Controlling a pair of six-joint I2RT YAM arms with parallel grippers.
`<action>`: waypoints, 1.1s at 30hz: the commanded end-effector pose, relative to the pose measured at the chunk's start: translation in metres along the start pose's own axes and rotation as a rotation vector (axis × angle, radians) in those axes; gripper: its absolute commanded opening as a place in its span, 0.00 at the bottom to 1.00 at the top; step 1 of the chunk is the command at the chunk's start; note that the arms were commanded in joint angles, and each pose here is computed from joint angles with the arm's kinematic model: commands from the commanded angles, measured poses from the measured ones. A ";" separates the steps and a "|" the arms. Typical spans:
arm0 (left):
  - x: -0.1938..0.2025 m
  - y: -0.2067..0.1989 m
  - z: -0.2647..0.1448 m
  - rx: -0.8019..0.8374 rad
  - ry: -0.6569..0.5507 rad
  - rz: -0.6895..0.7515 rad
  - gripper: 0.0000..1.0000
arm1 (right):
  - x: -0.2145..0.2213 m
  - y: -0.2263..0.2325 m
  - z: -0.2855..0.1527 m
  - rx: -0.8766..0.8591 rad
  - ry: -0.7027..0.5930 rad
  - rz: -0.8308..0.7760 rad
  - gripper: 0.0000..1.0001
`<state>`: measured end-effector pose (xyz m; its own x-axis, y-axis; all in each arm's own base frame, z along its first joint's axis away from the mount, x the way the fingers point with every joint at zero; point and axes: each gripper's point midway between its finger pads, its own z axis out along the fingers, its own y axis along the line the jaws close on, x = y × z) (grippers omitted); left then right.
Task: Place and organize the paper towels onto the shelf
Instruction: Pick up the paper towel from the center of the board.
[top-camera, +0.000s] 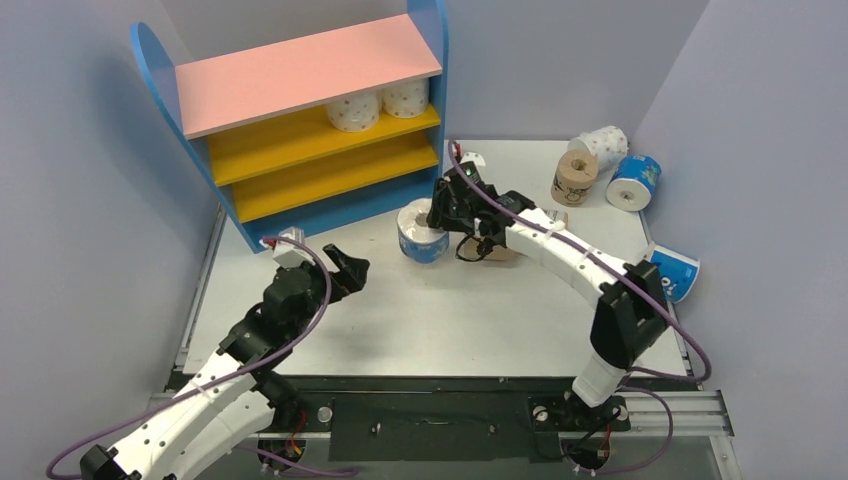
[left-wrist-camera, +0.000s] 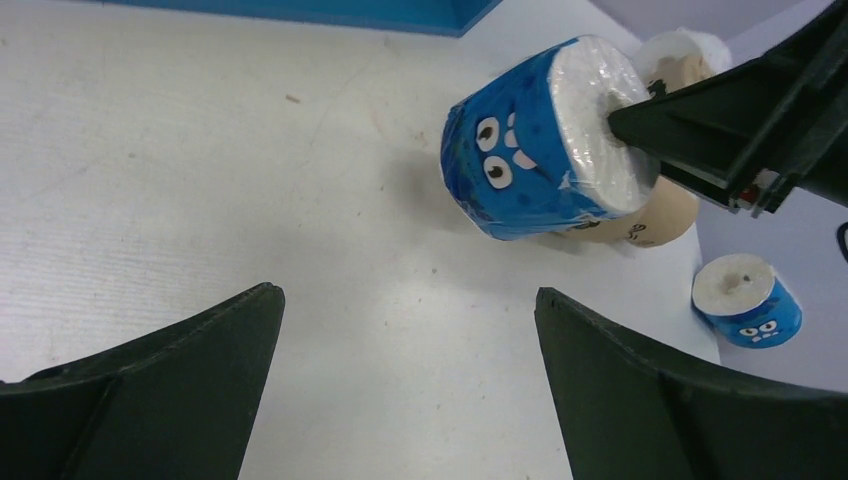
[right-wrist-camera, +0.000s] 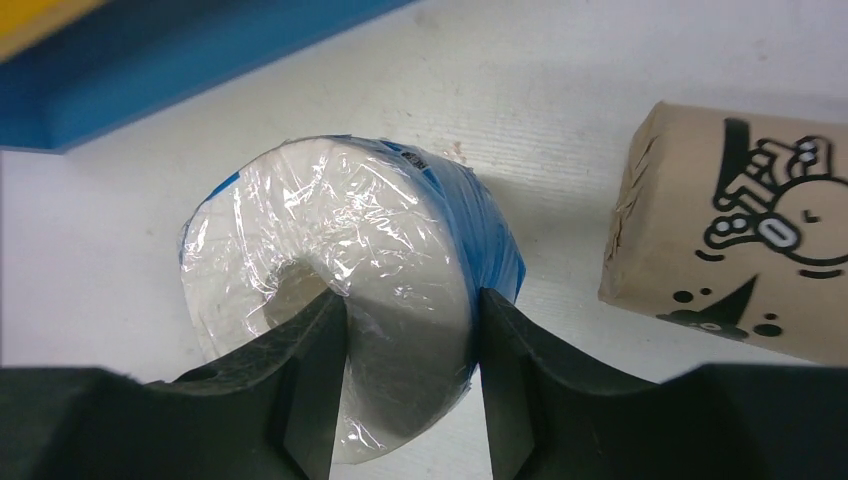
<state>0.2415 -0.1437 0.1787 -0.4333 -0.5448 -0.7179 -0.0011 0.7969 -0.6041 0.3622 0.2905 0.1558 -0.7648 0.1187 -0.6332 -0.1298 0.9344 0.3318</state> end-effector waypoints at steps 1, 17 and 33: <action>-0.058 -0.035 -0.011 0.062 -0.155 0.021 0.96 | -0.103 0.037 -0.097 -0.133 -0.301 0.034 0.23; -0.203 -0.156 -0.021 0.235 -0.519 0.123 0.96 | -0.237 0.084 -0.234 -0.267 -0.619 0.094 0.24; -0.245 -0.226 -0.004 0.509 -0.736 0.623 0.96 | -0.287 0.098 -0.210 -0.360 -0.695 0.262 0.24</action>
<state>0.3490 -0.1957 0.4431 0.2301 -0.2850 -0.9305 0.4329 0.8863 -0.1644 0.4412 0.2797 0.4420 -0.3819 0.4623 -0.8003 -0.1837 0.8107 0.5560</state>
